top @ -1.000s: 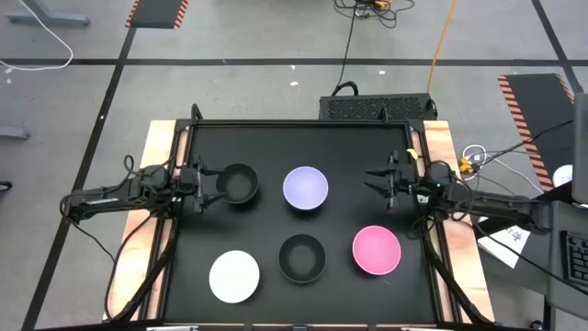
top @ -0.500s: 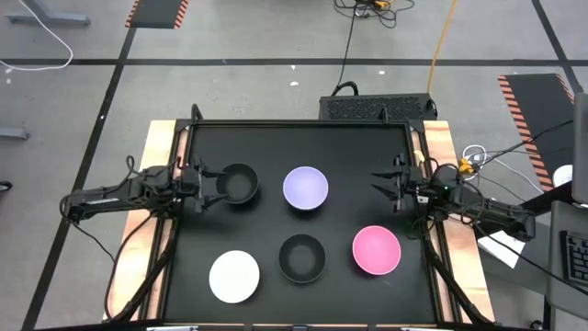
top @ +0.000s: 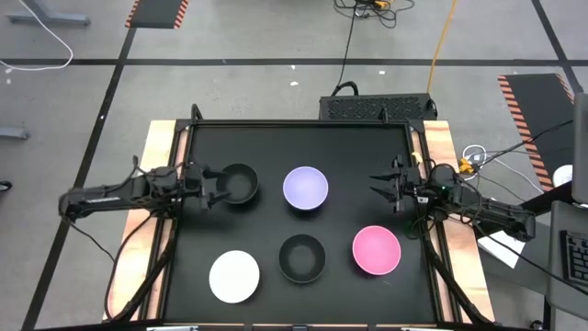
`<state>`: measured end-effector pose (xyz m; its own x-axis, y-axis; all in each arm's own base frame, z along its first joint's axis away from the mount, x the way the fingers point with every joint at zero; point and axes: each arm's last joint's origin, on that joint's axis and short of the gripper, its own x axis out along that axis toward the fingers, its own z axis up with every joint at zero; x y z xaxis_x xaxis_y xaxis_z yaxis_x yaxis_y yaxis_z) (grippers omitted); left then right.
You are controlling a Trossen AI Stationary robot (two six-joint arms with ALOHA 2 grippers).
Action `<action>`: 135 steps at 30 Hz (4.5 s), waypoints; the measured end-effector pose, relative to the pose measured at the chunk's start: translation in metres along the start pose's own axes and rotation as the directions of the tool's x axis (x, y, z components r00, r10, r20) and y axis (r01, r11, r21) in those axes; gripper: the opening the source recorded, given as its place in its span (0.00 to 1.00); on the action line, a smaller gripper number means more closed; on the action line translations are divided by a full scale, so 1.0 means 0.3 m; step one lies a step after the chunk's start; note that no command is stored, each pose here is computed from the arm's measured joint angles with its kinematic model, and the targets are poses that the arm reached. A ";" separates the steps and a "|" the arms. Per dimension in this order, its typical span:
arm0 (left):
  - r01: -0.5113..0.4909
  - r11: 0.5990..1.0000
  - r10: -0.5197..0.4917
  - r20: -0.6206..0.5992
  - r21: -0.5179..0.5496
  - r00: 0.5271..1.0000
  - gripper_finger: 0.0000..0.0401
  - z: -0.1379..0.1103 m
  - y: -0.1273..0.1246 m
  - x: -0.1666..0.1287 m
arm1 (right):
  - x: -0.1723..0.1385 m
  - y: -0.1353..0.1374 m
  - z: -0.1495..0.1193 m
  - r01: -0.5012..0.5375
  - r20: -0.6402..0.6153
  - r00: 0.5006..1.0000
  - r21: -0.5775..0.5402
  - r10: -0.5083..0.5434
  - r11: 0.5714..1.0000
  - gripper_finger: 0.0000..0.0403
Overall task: Nest bowls inside each other
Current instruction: Stack the top left black bowl on top of the black bowl
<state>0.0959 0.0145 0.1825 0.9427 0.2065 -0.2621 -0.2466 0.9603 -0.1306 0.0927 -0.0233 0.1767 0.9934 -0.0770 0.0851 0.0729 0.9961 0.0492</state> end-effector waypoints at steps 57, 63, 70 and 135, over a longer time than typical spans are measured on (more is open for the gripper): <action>-0.111 0.988 -0.012 -0.787 -0.103 0.617 0.87 0.155 0.012 0.383 | 0.000 -0.001 -0.020 0.006 -0.049 0.999 0.069 -0.003 0.998 0.38; -0.093 0.991 -0.018 -0.798 -0.092 0.602 0.87 0.155 -0.002 0.402 | 0.000 -0.001 -0.020 0.006 -0.050 0.999 0.068 -0.003 0.998 0.38; -0.082 0.994 0.000 -0.754 -0.071 0.657 0.87 0.215 -0.002 0.401 | 0.000 -0.001 -0.020 0.006 -0.050 0.999 0.079 -0.002 0.997 0.38; 0.082 0.986 0.019 -0.577 0.148 0.816 0.01 0.183 -0.085 0.448 | 0.001 0.001 -0.020 -0.020 -0.052 0.998 0.081 0.025 0.997 0.38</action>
<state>0.2412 0.0280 0.2030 0.6351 0.0779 -0.7685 -0.1321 0.9912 -0.0087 0.0937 -0.0228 0.1709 0.9981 -0.0501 0.0345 0.0453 0.9907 0.1279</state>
